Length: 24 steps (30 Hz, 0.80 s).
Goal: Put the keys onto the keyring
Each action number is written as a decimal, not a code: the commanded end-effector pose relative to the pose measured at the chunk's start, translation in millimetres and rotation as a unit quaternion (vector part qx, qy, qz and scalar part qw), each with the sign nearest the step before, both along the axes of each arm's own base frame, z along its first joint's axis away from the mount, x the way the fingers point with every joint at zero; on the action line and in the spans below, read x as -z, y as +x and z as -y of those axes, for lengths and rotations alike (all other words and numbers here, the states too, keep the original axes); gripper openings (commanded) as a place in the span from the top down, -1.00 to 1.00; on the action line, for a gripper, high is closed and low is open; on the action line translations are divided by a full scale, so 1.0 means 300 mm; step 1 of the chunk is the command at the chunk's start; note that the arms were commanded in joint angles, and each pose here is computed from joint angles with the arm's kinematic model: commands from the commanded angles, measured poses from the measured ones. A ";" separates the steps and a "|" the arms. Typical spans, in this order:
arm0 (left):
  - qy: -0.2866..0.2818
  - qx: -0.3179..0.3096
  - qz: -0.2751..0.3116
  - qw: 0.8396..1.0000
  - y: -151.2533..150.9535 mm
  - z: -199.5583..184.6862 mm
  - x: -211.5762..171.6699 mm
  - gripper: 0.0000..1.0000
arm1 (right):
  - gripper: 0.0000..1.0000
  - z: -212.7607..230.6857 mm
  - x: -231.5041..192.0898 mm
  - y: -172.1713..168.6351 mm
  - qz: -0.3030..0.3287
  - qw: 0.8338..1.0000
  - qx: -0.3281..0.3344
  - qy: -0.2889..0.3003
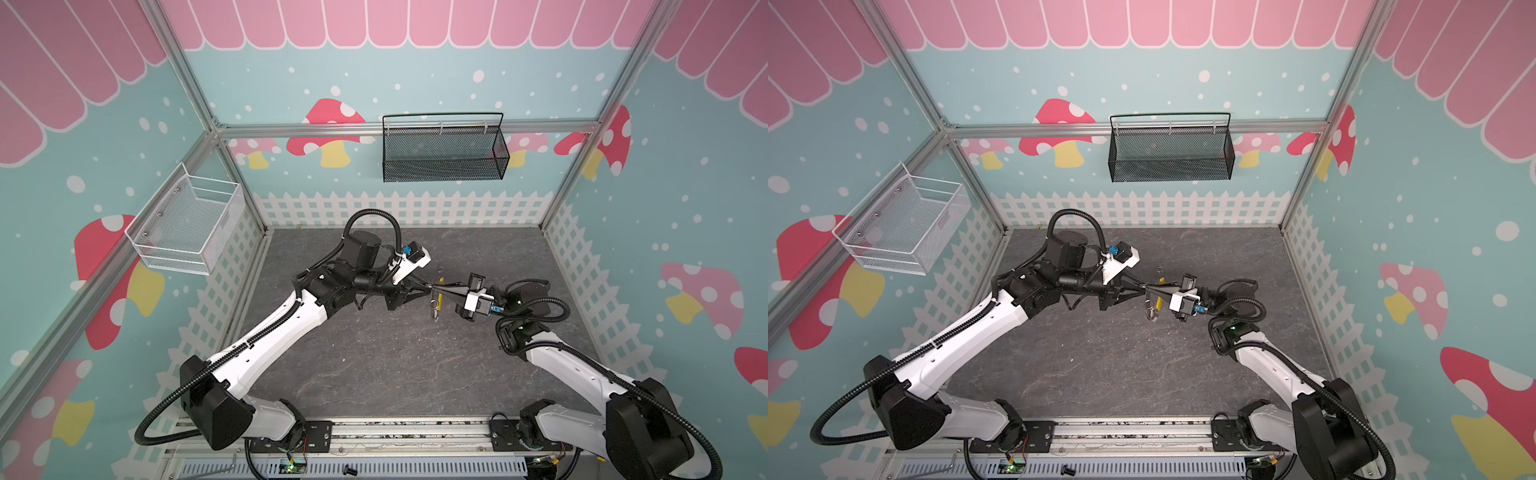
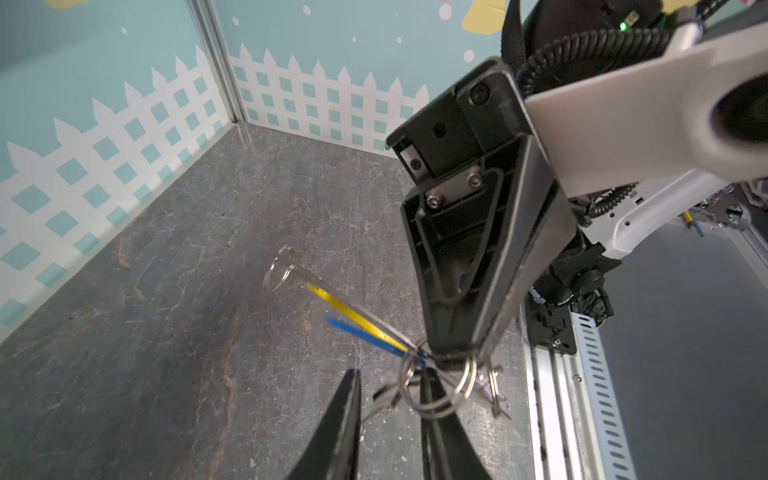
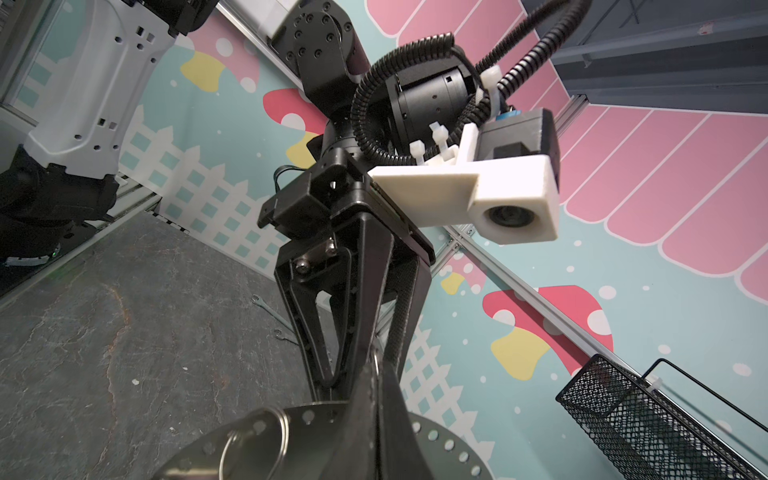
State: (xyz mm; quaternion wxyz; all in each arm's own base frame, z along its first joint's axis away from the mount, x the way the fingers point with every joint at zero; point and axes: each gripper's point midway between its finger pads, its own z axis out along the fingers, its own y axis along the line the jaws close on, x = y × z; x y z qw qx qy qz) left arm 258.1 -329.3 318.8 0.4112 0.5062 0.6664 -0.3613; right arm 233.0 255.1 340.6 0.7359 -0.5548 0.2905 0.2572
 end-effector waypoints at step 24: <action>-0.003 0.028 0.193 0.981 -0.033 -0.043 -0.046 0.34 | 1.00 -0.011 0.003 -0.018 -0.004 1.000 -0.027 -0.002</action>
